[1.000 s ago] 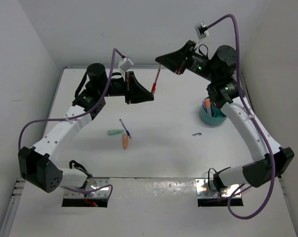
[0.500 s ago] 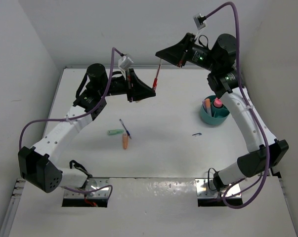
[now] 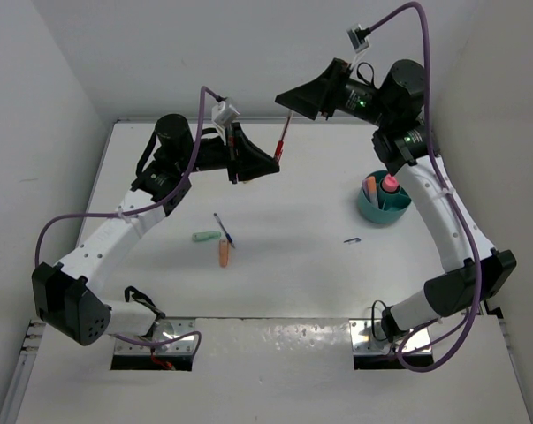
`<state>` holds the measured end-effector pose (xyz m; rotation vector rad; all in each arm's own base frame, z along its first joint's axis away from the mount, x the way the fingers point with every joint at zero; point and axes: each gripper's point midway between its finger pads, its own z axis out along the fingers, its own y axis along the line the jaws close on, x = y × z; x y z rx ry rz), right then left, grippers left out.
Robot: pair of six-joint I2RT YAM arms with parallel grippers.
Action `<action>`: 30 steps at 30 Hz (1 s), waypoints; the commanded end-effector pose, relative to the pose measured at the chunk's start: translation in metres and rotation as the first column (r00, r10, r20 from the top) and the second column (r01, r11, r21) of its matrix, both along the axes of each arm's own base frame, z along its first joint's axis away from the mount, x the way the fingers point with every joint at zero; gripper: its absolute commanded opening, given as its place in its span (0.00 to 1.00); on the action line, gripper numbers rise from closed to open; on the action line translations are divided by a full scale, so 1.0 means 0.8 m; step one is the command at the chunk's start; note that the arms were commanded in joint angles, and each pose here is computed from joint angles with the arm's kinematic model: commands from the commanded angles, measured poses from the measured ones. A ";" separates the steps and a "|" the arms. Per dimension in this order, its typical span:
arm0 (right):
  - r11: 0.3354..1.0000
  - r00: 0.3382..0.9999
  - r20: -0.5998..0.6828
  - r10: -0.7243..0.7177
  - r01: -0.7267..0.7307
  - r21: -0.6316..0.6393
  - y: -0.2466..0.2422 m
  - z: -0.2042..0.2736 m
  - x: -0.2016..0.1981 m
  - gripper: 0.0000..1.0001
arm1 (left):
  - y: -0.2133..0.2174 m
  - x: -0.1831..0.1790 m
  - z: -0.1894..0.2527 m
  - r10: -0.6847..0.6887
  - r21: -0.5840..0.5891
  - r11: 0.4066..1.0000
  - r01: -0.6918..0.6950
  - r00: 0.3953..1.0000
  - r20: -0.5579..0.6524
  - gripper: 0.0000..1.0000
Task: Sort the stationery into containers
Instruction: Close the pen cap on the pen.
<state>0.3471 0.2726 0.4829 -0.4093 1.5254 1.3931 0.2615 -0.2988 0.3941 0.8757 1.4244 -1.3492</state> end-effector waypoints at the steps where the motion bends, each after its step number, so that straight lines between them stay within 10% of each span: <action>1: 0.999 0.998 0.053 0.031 -0.032 0.017 -0.003 0.017 -0.017 0.79 | 0.004 -0.019 0.039 -0.020 -0.039 0.999 0.025 0.993 0.120 0.00; 15: 0.990 0.994 0.050 0.093 -0.087 -0.112 0.005 -0.037 -0.054 0.68 | 0.009 -0.002 0.038 0.004 -0.042 0.999 -0.001 0.997 0.076 0.00; 26: 0.924 0.937 0.349 -0.034 0.163 -0.347 -0.072 -0.041 -0.037 0.74 | 0.024 0.017 -0.016 0.000 0.026 1.000 0.005 0.984 -0.176 0.00; 30: 0.846 0.781 0.613 0.120 0.243 -0.475 -0.075 -0.061 -0.065 0.54 | 0.029 0.020 -0.044 -0.032 0.036 0.998 0.046 0.947 -0.319 0.00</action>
